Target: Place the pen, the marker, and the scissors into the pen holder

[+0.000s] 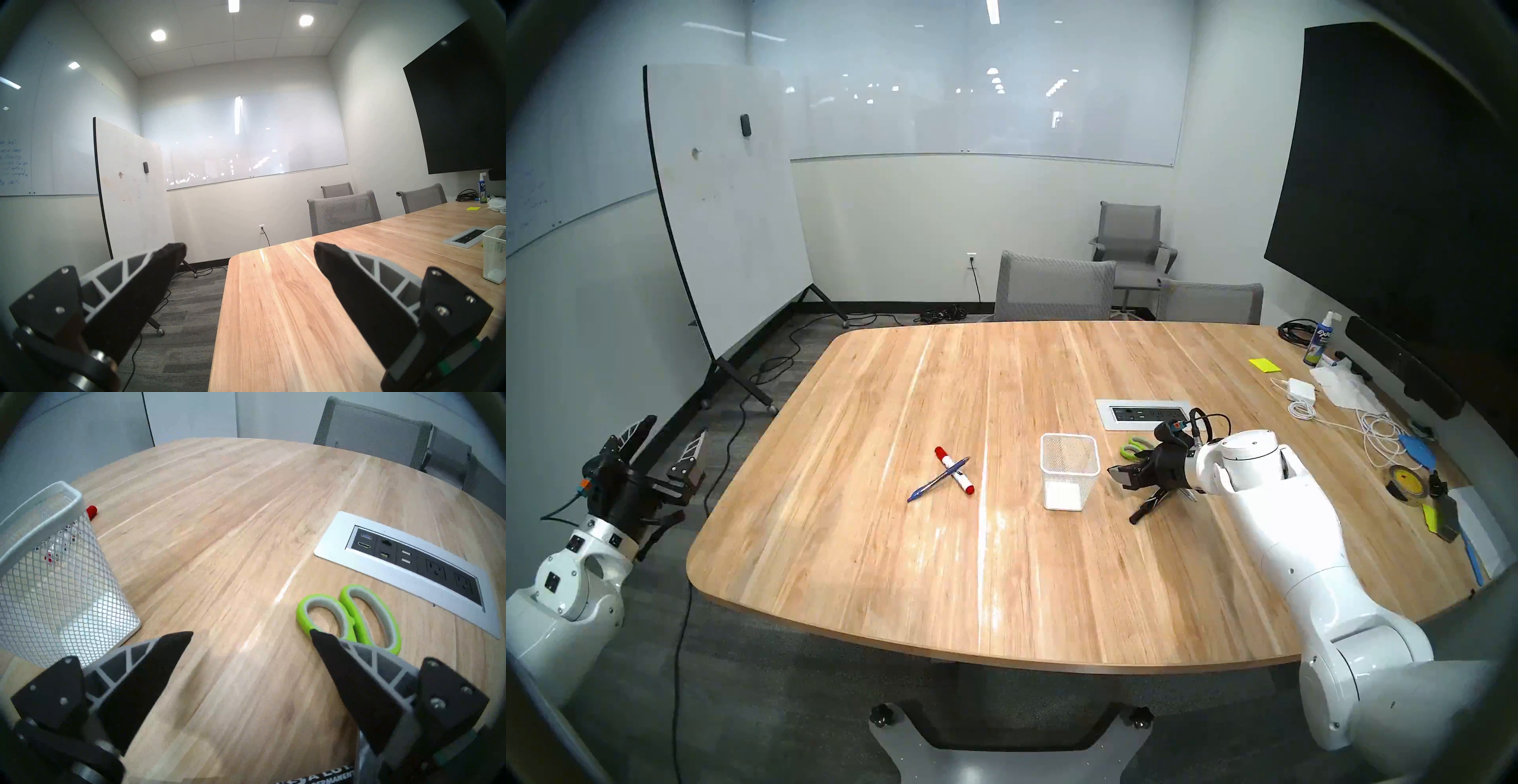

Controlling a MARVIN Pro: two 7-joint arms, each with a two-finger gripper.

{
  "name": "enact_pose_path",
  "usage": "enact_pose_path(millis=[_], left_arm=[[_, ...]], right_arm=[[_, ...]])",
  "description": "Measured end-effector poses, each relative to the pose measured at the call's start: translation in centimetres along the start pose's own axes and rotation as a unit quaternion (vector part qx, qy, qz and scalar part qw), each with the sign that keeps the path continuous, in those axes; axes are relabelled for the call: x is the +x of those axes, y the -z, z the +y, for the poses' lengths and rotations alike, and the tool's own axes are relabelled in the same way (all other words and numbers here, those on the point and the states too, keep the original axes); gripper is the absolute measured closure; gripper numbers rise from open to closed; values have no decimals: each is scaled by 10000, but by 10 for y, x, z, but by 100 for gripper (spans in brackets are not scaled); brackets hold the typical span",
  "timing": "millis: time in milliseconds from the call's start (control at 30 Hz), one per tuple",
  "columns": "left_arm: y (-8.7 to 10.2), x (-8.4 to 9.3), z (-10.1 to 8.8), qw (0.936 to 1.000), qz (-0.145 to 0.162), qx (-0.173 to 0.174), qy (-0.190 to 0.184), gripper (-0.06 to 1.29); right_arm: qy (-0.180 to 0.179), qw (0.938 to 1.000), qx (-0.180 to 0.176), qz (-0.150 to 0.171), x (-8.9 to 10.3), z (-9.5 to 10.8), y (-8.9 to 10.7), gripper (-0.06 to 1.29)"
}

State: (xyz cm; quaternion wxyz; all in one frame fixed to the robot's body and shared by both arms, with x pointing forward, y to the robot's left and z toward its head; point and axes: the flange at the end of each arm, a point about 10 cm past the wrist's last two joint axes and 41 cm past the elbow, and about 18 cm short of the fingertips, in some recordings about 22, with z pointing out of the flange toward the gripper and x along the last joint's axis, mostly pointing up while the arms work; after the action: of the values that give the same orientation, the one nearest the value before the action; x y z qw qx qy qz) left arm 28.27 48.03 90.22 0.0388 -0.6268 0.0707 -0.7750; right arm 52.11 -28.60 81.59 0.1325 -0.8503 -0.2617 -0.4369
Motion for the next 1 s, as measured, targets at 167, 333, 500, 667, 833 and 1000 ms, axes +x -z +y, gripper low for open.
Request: enact_pose_path(millis=[167,333,500,667,833,1000], left_arm=[[0,0,0,10000,0,0,0,-4],[0,0,0,10000,1,0,0,-4],[0,0,0,10000,1,0,0,-4],[0,0,0,10000,1,0,0,-4],[0,0,0,10000,1,0,0,-4],[0,0,0,10000,1,1,0,-4]], right_arm=[[77,9999,38,-68,3,-1,-3,-1],[249,9995,79,-157,8,-2,-4,-1],[360,9991,92,-208,14,0,-2,-1],[360,9990,97,-255,18,2,-1,-1],[237,9992,123,-301,21,4,1,-1],[121,9991,201,-352,23,4,0,-1]])
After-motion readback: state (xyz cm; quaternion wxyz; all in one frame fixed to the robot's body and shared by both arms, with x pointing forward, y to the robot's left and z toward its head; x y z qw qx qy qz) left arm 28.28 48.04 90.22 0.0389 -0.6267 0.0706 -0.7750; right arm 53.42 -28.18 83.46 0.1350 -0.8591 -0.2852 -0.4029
